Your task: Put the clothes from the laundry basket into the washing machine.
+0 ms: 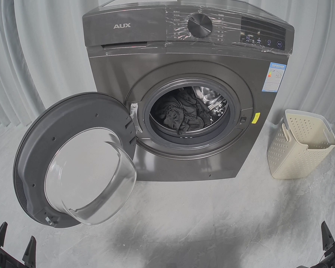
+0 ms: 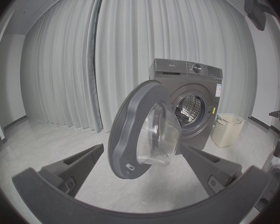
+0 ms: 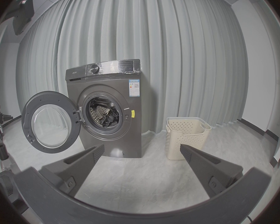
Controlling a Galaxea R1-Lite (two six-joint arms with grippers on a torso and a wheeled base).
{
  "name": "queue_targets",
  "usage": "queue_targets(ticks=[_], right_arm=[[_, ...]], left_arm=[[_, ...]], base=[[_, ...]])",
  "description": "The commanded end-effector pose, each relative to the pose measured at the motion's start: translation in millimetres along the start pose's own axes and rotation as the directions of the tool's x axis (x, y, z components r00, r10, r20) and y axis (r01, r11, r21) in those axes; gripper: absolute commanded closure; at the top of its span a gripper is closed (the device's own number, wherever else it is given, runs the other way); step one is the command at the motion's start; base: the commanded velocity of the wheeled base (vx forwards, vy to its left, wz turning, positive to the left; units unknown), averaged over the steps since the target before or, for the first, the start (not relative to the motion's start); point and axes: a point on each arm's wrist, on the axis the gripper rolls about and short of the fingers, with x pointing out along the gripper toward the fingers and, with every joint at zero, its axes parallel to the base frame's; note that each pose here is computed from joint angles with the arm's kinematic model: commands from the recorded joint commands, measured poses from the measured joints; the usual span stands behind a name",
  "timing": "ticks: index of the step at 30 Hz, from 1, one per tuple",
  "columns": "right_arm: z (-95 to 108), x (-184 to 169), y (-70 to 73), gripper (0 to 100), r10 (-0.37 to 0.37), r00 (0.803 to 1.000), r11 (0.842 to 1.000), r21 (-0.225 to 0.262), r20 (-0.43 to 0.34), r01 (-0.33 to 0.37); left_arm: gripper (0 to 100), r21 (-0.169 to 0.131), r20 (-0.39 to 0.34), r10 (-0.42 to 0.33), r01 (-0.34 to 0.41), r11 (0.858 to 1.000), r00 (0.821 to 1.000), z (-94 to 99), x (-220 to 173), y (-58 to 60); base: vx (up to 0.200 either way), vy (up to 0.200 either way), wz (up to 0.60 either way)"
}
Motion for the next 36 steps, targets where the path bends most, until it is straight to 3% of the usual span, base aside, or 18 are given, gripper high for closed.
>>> queue_targets(ticks=[1, 19, 25, 36], right_arm=[[-5.2, 0.2, 0.0, 0, 0.001, 1.000, 1.000, 0.000, -0.003, -0.001], [-5.2, 0.2, 0.0, 0, 0.001, 1.000, 1.000, 0.000, -0.003, -0.001], [-5.2, 0.2, 0.0, 0, 0.001, 1.000, 1.000, 0.000, -0.003, -0.001], [-5.2, 0.2, 0.0, 0, 0.001, 1.000, 1.000, 0.000, -0.003, -0.001]], left_arm=[[0, 0.000, -0.002, 0.000, 0.000, 1.000, 1.000, -4.7, 0.2, 0.0], [0, -0.005, -0.004, 0.000, 0.000, 1.000, 1.000, -5.1, 0.3, 0.0], [0, -0.006, -0.004, 0.002, -0.002, 1.000, 1.000, -5.1, 0.3, 0.0], [0, -0.005, -0.002, 0.006, -0.006, 1.000, 1.000, -5.0, 0.3, 0.0]], base=[[0.000, 0.000, 0.00], [-0.033, 0.000, 0.00], [0.000, 0.200, 0.00], [0.000, 0.000, 0.00]])
